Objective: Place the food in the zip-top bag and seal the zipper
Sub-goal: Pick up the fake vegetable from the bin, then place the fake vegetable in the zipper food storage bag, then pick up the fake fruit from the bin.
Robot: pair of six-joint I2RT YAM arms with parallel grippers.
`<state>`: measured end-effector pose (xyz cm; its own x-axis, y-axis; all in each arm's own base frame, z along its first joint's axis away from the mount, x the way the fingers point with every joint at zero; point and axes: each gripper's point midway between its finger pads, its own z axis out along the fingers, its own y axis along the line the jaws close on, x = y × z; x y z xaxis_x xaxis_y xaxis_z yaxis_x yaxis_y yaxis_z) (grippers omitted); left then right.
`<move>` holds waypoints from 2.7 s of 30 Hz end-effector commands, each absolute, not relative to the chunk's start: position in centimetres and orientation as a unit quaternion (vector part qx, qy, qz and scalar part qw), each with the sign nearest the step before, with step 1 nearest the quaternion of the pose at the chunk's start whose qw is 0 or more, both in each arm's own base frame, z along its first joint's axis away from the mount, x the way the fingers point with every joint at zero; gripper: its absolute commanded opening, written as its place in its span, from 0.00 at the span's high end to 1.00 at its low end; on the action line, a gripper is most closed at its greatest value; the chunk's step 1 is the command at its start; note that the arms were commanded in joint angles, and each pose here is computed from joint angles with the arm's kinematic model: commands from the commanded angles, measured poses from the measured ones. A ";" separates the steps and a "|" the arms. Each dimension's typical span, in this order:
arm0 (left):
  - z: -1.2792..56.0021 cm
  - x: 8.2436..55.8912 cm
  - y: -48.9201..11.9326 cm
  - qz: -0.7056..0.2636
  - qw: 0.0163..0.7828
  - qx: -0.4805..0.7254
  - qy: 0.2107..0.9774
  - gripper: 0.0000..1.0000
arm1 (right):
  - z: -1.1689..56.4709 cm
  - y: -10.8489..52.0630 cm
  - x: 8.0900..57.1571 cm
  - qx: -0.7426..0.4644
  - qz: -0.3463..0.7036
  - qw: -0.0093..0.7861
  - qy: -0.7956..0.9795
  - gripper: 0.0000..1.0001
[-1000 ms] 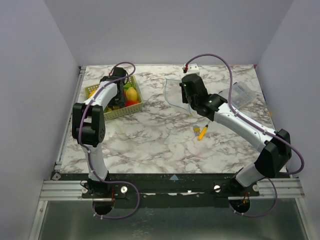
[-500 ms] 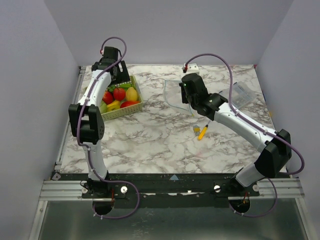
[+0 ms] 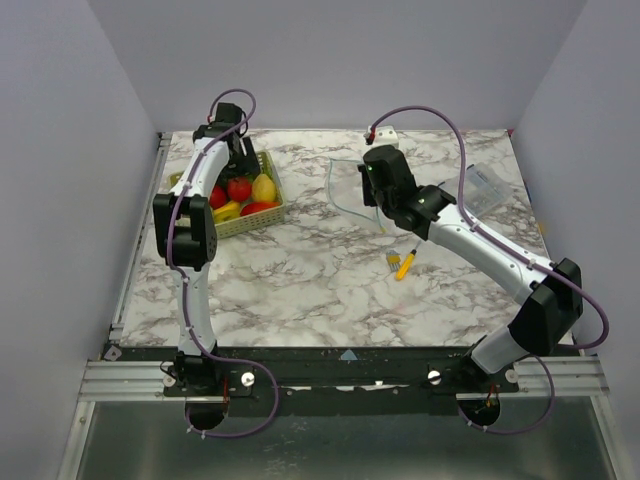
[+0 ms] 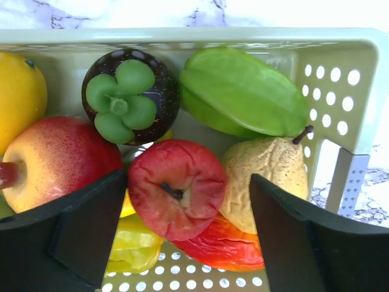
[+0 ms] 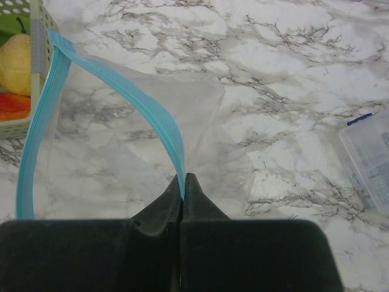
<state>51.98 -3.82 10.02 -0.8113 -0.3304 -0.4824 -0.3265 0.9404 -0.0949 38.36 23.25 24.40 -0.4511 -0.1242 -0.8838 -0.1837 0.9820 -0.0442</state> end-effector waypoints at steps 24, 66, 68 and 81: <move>29.2 40.6 -15.0 -0.334 0.366 -0.056 0.867 0.71 | 24.8 25.3 38.1 -0.074 0.092 0.503 0.856 1.00; 33.4 34.0 -26.9 -0.456 0.424 0.083 0.778 0.01 | 27.4 26.9 36.9 -0.015 0.198 0.520 0.830 1.00; 33.8 33.9 -26.1 -0.441 0.436 0.082 0.781 0.01 | 27.3 26.7 37.0 -0.013 0.193 0.522 0.831 1.00; 28.3 39.4 -13.0 -0.354 0.443 -0.174 0.805 0.03 | 27.2 26.0 36.8 -0.014 0.180 0.526 0.831 1.00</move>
<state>36.87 -17.99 32.74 -0.5500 -0.4312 -0.7152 0.3026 0.6953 -0.6519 36.56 26.64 26.58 -0.4732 0.1633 -0.8657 -0.2220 0.9289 0.2965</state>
